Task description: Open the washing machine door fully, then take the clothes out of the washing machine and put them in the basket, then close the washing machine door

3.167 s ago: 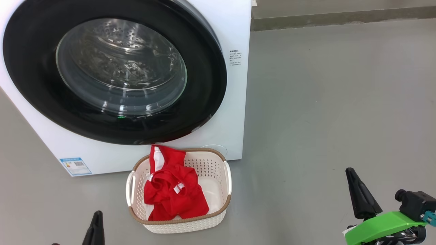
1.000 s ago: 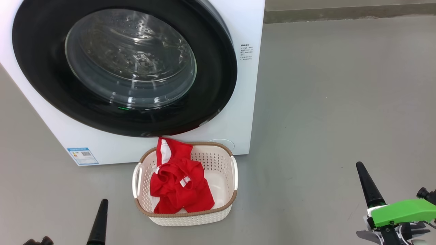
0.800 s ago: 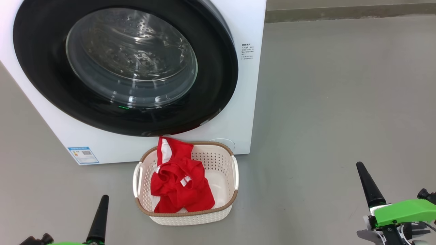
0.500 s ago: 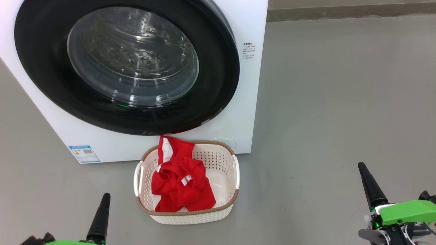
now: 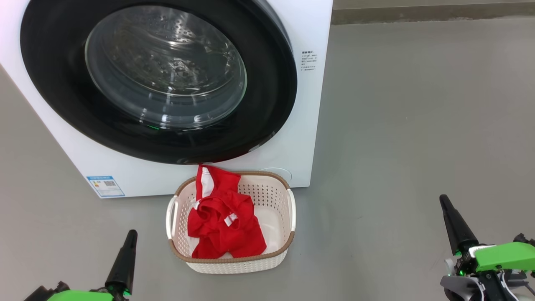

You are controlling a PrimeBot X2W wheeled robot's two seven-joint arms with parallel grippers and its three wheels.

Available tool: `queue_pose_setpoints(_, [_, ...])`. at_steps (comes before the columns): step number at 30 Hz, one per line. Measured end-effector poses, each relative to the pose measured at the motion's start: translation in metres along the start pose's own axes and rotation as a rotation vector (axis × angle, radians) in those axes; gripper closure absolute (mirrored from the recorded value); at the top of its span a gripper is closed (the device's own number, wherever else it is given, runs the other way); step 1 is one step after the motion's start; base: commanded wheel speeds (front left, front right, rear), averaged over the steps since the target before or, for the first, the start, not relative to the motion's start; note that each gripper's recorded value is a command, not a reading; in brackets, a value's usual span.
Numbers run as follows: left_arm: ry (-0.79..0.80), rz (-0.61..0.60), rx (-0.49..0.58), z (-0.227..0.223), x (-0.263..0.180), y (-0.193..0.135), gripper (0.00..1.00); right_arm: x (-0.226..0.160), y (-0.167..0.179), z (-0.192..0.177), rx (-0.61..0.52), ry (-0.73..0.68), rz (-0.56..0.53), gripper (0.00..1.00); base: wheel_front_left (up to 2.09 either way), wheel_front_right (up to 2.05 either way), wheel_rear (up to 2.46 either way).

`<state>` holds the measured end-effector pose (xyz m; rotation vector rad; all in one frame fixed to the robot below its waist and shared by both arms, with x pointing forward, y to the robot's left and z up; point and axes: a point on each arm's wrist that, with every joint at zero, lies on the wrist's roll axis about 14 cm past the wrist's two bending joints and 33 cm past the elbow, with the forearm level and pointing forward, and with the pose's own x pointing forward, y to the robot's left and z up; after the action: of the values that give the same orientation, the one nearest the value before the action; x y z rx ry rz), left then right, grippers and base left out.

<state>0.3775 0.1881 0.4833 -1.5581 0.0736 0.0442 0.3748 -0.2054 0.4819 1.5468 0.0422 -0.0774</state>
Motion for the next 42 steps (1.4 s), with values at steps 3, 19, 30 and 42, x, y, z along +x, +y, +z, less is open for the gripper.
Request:
queue_pose_setpoints(3, [0.001, 0.000, -0.022, 0.0002, -0.0001, 0.0005, 1.00, 0.0014, 0.0019, 0.0001, 0.024, 0.000, 0.007, 1.00, 0.00, 0.00, 0.00])
queue_pose_setpoints(19, [0.003, 0.001, -0.023, -0.0001, -0.0001, 0.0006, 1.00, 0.0014, 0.0018, 0.0003, 0.025, -0.001, 0.006, 1.00, 0.00, 0.00, 0.00])
queue_pose_setpoints(30, [0.003, 0.000, -0.023, -0.0002, -0.0001, 0.0006, 1.00, 0.0014, 0.0018, 0.0004, 0.025, -0.001, 0.006, 1.00, 0.00, 0.00, 0.00])
queue_pose_setpoints(42, [0.003, 0.000, -0.023, -0.0002, -0.0001, 0.0005, 1.00, 0.0013, 0.0018, 0.0004, 0.026, -0.001, 0.006, 1.00, 0.00, 0.00, 0.00])
